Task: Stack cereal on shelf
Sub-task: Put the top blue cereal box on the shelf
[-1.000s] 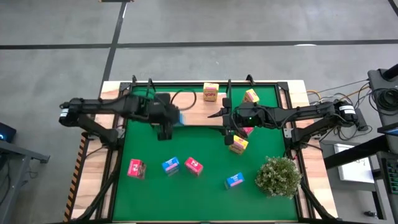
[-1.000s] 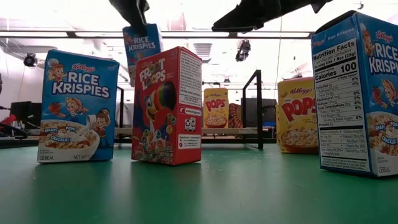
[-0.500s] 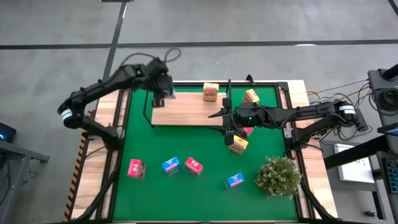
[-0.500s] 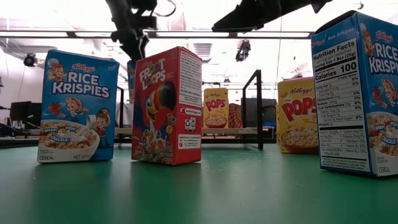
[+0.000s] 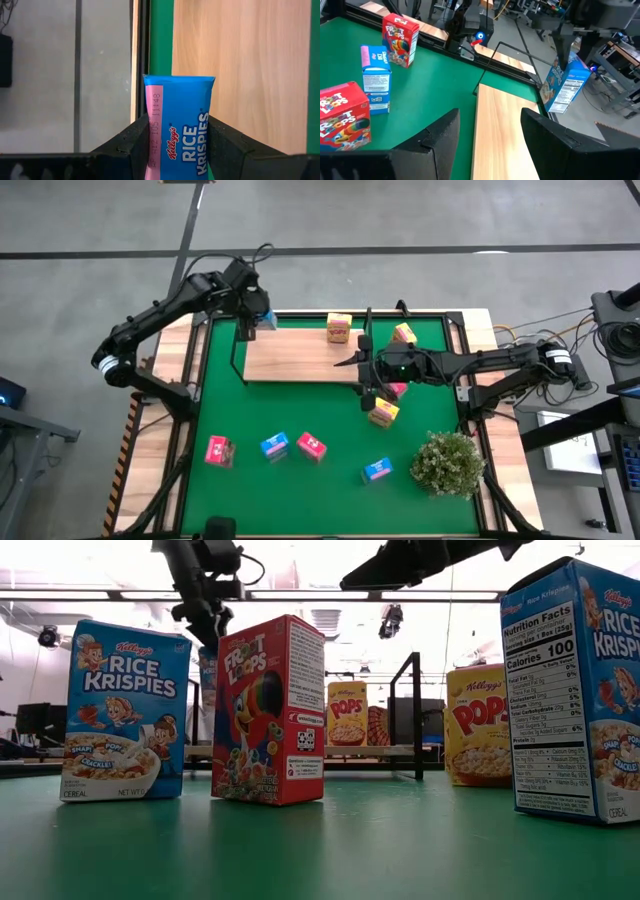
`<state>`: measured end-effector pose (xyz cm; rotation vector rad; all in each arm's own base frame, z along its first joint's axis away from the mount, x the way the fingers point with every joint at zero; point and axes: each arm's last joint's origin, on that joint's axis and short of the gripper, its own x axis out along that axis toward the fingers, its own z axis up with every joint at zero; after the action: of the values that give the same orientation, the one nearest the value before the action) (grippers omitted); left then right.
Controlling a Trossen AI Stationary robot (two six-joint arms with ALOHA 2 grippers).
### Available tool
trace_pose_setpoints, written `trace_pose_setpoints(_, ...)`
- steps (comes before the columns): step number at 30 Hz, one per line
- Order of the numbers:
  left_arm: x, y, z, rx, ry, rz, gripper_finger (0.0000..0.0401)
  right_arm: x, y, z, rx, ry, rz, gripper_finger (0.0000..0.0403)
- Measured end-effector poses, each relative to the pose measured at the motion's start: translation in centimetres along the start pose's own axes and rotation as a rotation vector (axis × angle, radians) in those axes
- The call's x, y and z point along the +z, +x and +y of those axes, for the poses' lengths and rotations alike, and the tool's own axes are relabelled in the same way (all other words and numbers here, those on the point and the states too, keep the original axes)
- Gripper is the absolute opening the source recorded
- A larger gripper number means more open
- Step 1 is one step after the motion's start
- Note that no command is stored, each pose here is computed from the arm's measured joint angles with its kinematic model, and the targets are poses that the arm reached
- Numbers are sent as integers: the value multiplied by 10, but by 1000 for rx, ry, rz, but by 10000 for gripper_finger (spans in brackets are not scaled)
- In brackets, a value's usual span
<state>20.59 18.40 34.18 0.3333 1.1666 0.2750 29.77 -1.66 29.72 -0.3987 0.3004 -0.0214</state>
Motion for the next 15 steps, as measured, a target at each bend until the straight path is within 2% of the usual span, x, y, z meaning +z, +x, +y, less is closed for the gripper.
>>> trace_pose_setpoints(10,-9,21,-3,-6,12,13,147,-2,0,-7,-22,9,6,201)
trace_pose_setpoints(15,-12,27,-7,-23,-29,29,147,-2,0,-7,-24,3,3,201)
